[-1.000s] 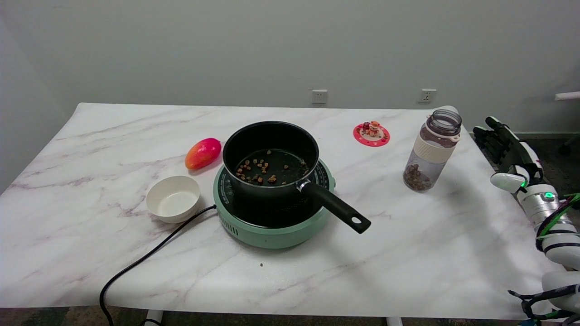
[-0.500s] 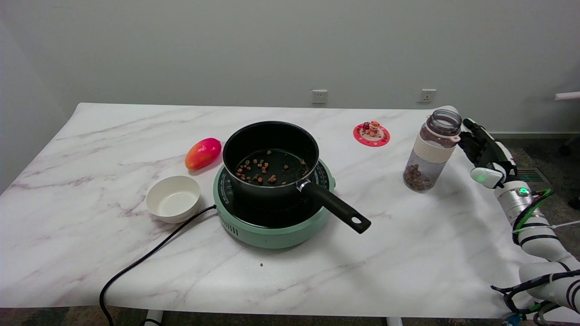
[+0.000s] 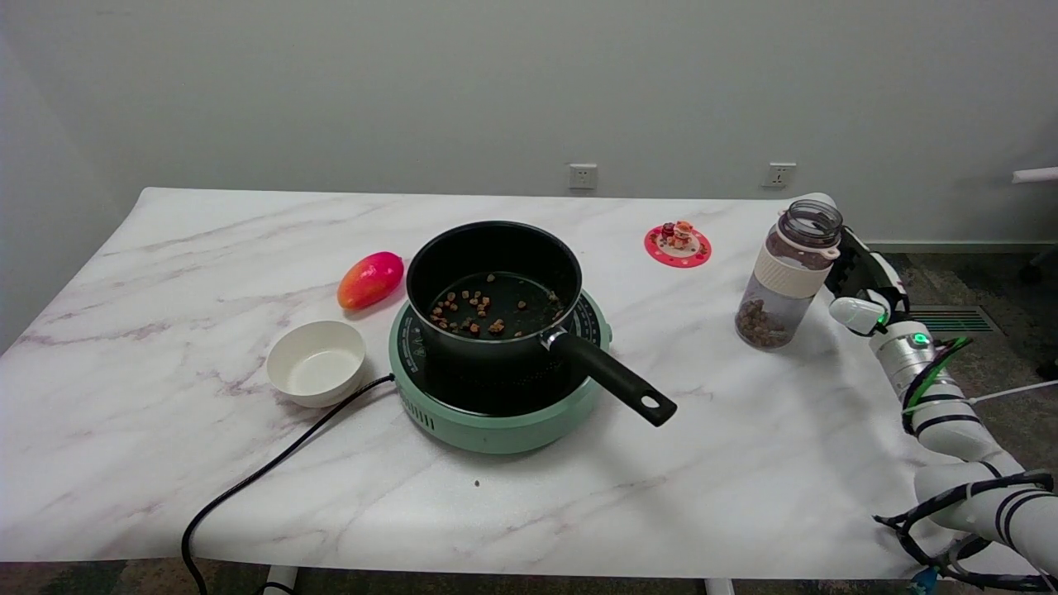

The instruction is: Pick up the bottle.

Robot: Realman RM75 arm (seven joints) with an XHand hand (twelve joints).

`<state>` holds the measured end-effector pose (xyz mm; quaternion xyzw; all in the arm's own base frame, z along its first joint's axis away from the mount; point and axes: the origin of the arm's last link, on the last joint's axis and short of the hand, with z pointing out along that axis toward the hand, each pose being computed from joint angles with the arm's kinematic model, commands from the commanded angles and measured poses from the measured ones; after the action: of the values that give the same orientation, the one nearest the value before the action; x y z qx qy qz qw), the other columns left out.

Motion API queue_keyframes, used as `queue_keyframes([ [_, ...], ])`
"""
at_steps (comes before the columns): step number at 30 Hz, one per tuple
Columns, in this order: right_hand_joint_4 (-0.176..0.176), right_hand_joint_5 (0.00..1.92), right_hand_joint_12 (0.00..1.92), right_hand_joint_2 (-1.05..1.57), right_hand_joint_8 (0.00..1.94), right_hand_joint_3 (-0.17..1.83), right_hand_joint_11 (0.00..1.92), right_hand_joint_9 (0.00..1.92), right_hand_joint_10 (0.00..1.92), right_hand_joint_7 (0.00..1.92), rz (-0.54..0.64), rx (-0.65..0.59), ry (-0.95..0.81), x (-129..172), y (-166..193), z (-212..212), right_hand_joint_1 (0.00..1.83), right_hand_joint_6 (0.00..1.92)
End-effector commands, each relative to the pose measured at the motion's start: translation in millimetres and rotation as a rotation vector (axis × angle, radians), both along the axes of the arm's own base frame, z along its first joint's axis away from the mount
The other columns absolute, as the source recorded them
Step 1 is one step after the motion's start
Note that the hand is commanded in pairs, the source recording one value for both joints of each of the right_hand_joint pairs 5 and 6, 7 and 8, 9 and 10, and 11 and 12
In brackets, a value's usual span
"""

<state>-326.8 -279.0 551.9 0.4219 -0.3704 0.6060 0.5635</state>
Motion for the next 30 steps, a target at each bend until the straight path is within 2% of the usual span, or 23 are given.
queue_keyframes([
  [1,0.0,0.16,0.08,-1.05,0.44,1.28,0.08,0.26,0.26,0.44,0.009,0.046,-0.027,-2.2,-25.8,-20.9,1.23,0.16],
  [9,0.0,0.17,0.08,-1.05,0.46,1.31,0.08,0.27,0.27,0.46,0.021,0.056,-0.043,-2.9,-33.2,-29.5,1.25,0.17],
  [16,0.0,0.17,0.1,-1.05,0.49,1.23,0.1,0.29,0.29,0.49,0.024,0.062,-0.042,-2.9,-34.3,-31.4,1.31,0.17],
  [19,0.0,0.17,0.07,-0.92,0.53,1.12,0.07,0.41,0.41,0.53,0.024,0.062,-0.041,-3.4,-33.4,-31.4,1.37,0.17],
  [24,0.0,0.21,0.1,-0.72,0.64,1.07,0.1,0.68,0.68,0.64,0.023,0.057,-0.042,-4.1,-31.4,-30.3,1.44,0.21],
  [30,0.0,0.29,0.2,-0.55,0.72,1.01,0.2,0.78,0.78,0.72,0.022,0.053,-0.042,-4.7,-30.3,-29.3,1.49,0.29],
])
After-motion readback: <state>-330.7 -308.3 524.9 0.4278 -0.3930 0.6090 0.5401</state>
